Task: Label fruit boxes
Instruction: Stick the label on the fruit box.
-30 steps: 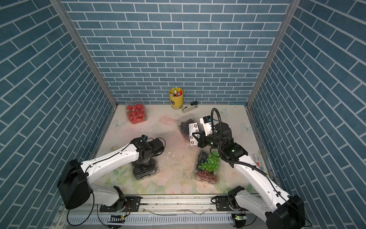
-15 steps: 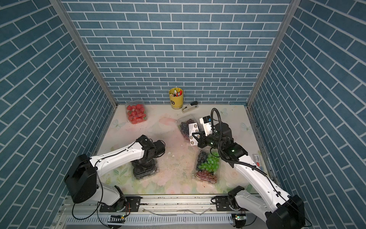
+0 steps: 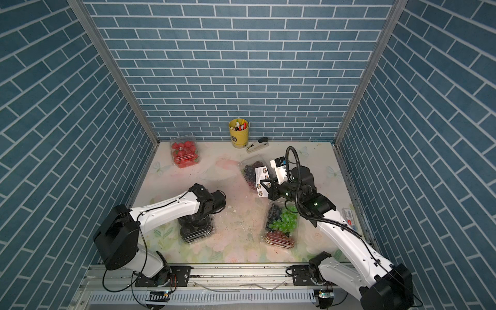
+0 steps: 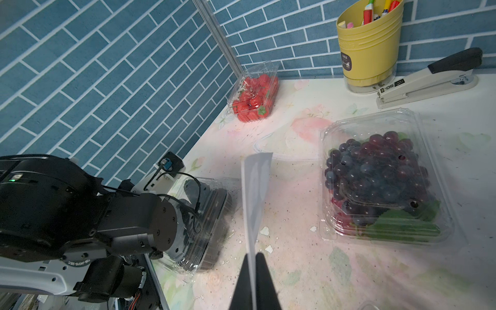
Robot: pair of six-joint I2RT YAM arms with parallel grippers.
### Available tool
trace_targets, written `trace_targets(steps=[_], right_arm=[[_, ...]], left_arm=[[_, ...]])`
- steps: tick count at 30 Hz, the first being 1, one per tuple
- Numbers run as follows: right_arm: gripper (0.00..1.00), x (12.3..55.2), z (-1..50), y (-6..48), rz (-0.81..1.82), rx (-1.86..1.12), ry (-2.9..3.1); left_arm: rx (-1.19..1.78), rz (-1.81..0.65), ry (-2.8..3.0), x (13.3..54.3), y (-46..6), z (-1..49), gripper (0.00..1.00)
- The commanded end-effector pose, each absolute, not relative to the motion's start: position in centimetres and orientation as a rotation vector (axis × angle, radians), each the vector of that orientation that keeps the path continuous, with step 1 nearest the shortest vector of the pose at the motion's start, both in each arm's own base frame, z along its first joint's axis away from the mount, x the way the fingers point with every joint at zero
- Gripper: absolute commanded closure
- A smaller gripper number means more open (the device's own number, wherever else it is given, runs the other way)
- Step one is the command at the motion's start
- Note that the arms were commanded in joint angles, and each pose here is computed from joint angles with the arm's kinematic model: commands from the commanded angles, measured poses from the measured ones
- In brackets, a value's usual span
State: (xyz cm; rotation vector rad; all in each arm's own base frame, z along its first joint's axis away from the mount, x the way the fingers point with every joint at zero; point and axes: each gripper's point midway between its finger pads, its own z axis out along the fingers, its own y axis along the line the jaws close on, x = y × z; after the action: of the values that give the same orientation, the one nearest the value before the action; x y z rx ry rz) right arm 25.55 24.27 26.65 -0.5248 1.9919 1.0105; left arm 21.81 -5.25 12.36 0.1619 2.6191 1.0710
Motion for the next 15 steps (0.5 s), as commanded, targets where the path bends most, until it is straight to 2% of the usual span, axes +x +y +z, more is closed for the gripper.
trace_targets(steps=[1,15], right_arm=[[1.00,25.5,26.5,24.4,1.019,-0.539,1.975],[1.00,25.5,26.4,24.3,1.017,-0.538,1.977]], left_arm=[[0.176,1.060,2.624,22.0,-5.7,12.1,0.89],[0.226,1.015,2.635,22.4,-7.7,11.6,0.89]])
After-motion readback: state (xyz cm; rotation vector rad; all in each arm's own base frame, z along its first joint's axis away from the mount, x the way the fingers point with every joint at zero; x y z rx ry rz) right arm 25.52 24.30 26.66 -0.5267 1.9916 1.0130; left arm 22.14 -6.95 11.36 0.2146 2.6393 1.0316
